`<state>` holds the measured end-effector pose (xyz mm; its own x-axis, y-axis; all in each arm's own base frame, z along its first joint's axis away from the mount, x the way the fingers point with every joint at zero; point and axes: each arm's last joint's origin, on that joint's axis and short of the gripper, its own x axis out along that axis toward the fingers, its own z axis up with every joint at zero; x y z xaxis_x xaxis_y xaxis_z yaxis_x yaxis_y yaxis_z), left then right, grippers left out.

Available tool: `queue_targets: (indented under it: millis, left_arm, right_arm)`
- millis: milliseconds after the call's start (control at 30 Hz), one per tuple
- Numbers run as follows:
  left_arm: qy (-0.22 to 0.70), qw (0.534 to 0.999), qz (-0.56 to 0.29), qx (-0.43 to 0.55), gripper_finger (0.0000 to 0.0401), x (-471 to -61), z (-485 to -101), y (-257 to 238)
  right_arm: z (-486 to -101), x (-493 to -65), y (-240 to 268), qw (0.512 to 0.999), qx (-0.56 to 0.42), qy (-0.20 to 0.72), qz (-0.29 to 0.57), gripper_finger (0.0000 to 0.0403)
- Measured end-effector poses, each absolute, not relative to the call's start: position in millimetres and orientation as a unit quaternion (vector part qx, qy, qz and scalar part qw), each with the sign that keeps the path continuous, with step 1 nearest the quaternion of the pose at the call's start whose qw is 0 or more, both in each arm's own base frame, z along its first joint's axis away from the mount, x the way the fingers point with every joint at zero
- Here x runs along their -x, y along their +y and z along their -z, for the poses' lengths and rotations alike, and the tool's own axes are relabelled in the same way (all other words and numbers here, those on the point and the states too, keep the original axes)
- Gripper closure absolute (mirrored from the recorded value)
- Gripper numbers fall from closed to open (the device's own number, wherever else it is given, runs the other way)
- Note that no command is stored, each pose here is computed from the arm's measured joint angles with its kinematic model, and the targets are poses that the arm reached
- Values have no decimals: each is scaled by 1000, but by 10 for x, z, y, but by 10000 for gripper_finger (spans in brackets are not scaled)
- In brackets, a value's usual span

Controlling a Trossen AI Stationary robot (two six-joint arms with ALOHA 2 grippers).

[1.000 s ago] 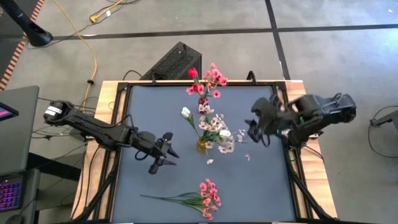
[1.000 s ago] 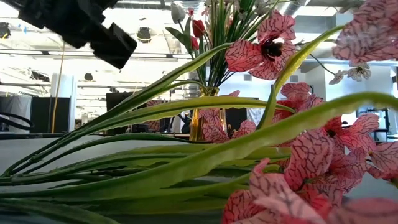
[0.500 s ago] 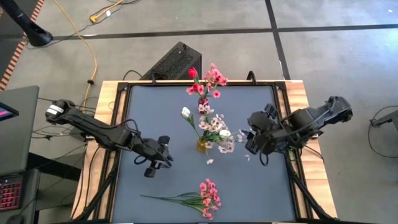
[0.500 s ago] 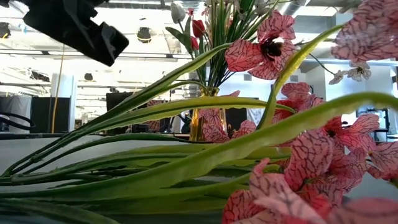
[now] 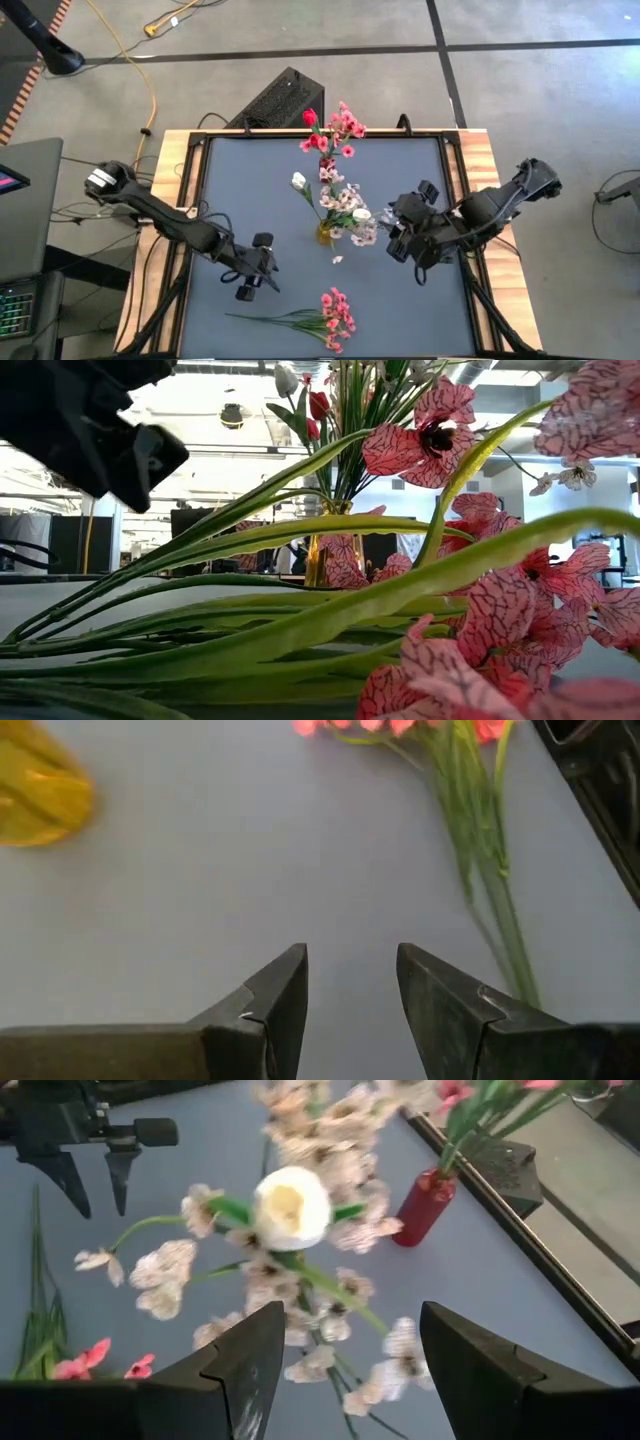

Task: Sort flowers into vase by color
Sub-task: Put the pink flowers into the red flower vase

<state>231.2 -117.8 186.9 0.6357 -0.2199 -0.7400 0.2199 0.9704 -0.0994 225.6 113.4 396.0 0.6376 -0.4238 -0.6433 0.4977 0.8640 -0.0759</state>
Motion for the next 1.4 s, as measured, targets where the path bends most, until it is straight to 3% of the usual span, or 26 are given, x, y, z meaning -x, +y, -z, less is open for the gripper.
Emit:
queue_targets:
  millis: [633, 967, 1400]
  left_arm:
    - [358, 921, 147, 38, 258, -2186, -1720, -1824]
    - [449, 885, 119, -28, 258, -2387, -1391, -2167]
    - [497, 858, 129, -16, 258, -2372, -1309, -2222]
  right_arm:
    - [-3746, -2190, 1635, 910, -49, 324, 253, 143]
    - [-3750, -2186, 1645, 912, -45, 319, 253, 143]
    - [-3739, -2165, 1624, 908, -30, 331, 256, 143]
